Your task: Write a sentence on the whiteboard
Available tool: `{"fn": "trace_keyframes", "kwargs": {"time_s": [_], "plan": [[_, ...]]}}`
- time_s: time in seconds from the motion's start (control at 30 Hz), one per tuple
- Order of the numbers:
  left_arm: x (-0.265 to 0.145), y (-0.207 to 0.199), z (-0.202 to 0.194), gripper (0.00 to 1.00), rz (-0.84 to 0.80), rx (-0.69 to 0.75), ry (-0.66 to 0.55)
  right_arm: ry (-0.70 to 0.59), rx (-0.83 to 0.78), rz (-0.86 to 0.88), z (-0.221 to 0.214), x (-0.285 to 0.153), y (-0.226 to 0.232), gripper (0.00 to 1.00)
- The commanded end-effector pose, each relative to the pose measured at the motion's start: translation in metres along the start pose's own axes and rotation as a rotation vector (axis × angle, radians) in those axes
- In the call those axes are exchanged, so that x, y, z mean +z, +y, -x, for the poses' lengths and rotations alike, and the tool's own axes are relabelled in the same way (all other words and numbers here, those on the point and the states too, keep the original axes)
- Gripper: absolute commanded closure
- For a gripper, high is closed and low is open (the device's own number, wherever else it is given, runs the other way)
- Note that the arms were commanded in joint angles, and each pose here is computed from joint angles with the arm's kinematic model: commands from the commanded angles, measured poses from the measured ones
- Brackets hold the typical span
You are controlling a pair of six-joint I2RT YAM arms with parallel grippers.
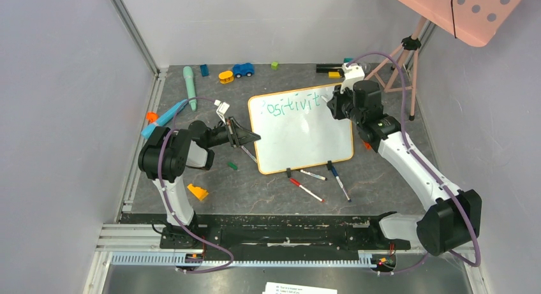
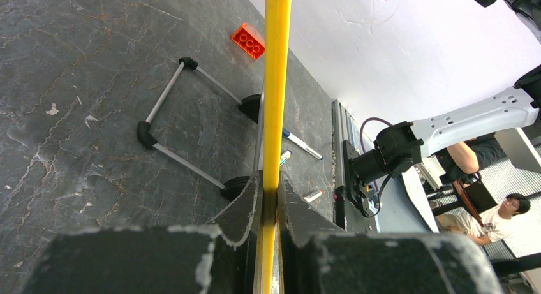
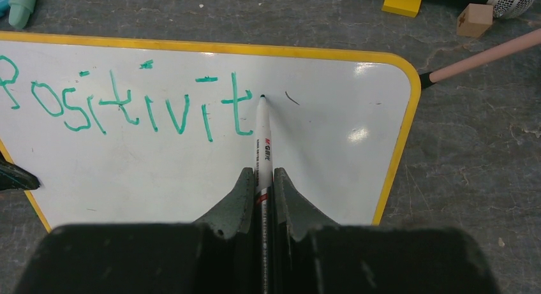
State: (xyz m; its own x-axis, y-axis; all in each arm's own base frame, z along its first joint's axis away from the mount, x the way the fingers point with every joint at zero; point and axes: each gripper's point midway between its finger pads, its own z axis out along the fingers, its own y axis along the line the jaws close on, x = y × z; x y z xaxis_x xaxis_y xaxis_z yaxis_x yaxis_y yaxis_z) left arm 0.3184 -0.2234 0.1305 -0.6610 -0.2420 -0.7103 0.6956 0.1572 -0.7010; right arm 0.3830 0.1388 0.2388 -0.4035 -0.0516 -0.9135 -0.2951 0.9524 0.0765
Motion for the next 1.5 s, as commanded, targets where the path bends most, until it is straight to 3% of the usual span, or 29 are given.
{"fn": "trace_keyframes", "kwargs": {"time_s": [0.0,0.53,1.13,1.47], "plan": [[0.0,-0.01,0.01,0.98,-0.04,0.107,-0.012,-0.019,0.017,-0.027,0.004,-0.004,-0.006,1.0],[0.0,-0.01,0.009,0.98,-0.039,0.104,-0.012,-0.009,0.035,-0.052,-0.01,-0.014,-0.011,1.0],[0.0,-0.009,0.009,0.98,-0.037,0.103,-0.014,-0.046,0.007,-0.073,0.023,0.0,-0.019,1.0],[0.0,-0.01,0.009,0.98,-0.035,0.104,-0.016,-0.009,0.025,-0.06,-0.002,-0.007,-0.018,1.0]]}}
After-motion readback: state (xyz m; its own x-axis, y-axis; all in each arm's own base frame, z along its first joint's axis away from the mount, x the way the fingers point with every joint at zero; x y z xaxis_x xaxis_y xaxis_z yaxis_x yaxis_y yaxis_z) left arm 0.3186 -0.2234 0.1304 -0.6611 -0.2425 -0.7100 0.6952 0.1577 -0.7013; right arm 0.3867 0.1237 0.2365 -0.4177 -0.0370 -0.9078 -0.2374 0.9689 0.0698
